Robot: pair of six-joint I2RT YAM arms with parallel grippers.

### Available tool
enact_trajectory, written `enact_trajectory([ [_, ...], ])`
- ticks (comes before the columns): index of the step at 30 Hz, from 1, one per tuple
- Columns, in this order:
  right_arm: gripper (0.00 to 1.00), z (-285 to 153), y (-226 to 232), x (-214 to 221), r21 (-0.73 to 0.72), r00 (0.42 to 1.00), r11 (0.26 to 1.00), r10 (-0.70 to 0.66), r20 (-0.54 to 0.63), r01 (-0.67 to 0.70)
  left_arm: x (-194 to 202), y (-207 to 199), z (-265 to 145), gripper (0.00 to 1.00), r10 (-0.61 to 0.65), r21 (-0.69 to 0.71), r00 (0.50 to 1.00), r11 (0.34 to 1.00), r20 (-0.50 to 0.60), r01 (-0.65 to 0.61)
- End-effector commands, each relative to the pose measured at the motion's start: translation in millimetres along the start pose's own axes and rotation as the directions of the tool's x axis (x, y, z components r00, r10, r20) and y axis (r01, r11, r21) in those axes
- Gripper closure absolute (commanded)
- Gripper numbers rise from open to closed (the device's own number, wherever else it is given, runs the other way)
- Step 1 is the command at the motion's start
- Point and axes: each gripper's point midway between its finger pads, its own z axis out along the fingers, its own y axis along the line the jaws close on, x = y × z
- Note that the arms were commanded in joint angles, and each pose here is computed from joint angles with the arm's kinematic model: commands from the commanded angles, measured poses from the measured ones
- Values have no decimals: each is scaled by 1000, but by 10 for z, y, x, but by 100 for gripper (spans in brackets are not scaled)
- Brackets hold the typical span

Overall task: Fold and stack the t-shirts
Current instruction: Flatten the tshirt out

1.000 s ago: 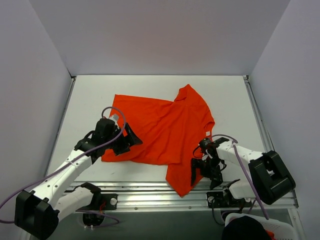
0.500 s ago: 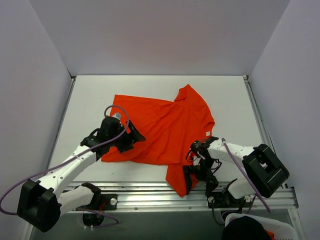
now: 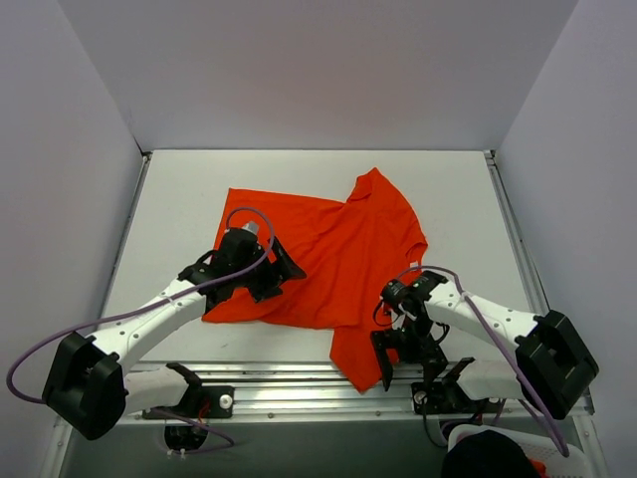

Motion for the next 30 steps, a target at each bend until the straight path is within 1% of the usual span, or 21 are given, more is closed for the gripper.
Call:
enact_trajectory([
  [1,0,12,-359,345,160,990,984,91,-108,-73,-117,-291,-63,9,12,66,999,998,52,-15],
  [4,0,-85,-321,298,162,994,984,83,-74,-71,-73,-329,-75,9,13,74,999,997,45,-16],
  [5,0,-150,-267,246,142,997,988,61,-42,-54,-65,-334,-86,9,15,76,999,997,45,-19],
  [6,0,-203,-333,250,186,998,981,61,-30,-54,-56,-345,-92,9,16,78,999,997,43,-19],
  [7,0,-238,-339,228,199,999,979,53,-14,-49,-47,-340,-96,9,17,76,999,997,41,-20],
  [10,0,-421,-168,104,149,997,988,38,68,-48,-28,-356,-126,9,15,77,999,997,37,-17],
  [11,0,-442,-86,114,115,997,992,47,57,-53,-17,-348,-139,9,11,74,999,997,36,-13],
  [13,0,-379,-97,173,107,998,992,57,36,-61,7,-343,-157,9,8,70,1000,997,30,-10],
  [14,0,-322,-188,200,133,998,990,51,23,-53,16,-345,-166,9,9,71,1000,997,27,-11],
  [15,0,-177,-375,327,184,997,981,64,-36,-57,29,-343,-167,9,10,70,1000,997,24,-11],
  [16,0,-117,-443,371,203,997,978,62,-42,-52,40,-348,-169,9,9,73,1000,997,22,-11],
  [18,0,-117,-466,392,190,999,981,45,-8,-42,67,-353,-159,9,6,70,1000,998,19,-8],
  [21,0,-110,-406,463,178,999,984,-17,-45,25,91,-342,-96,9,3,52,1000,999,17,-4],
  [24,0,-156,-335,434,214,991,968,-120,-64,131,164,-55,128,8,-30,-85,1000,996,-5,29],
  [25,0,-170,-317,397,229,990,964,-126,-63,138,277,266,296,8,-54,-219,997,975,-51,42],
  [26,0,-175,-320,358,243,990,960,-131,-53,140,324,427,400,8,-54,-281,996,959,-75,31],
  [27,0,-180,-301,289,248,989,958,-142,-36,146,404,532,494,8,-43,-312,991,950,-125,2],
  [28,0,-216,-252,218,253,988,956,-151,-21,152,531,787,710,12,-3,-371,978,926,-208,-76],
  [30,0,-213,-193,121,241,986,957,-164,0,159,625,839,926,18,5,-395,954,910,-299,-128],
])
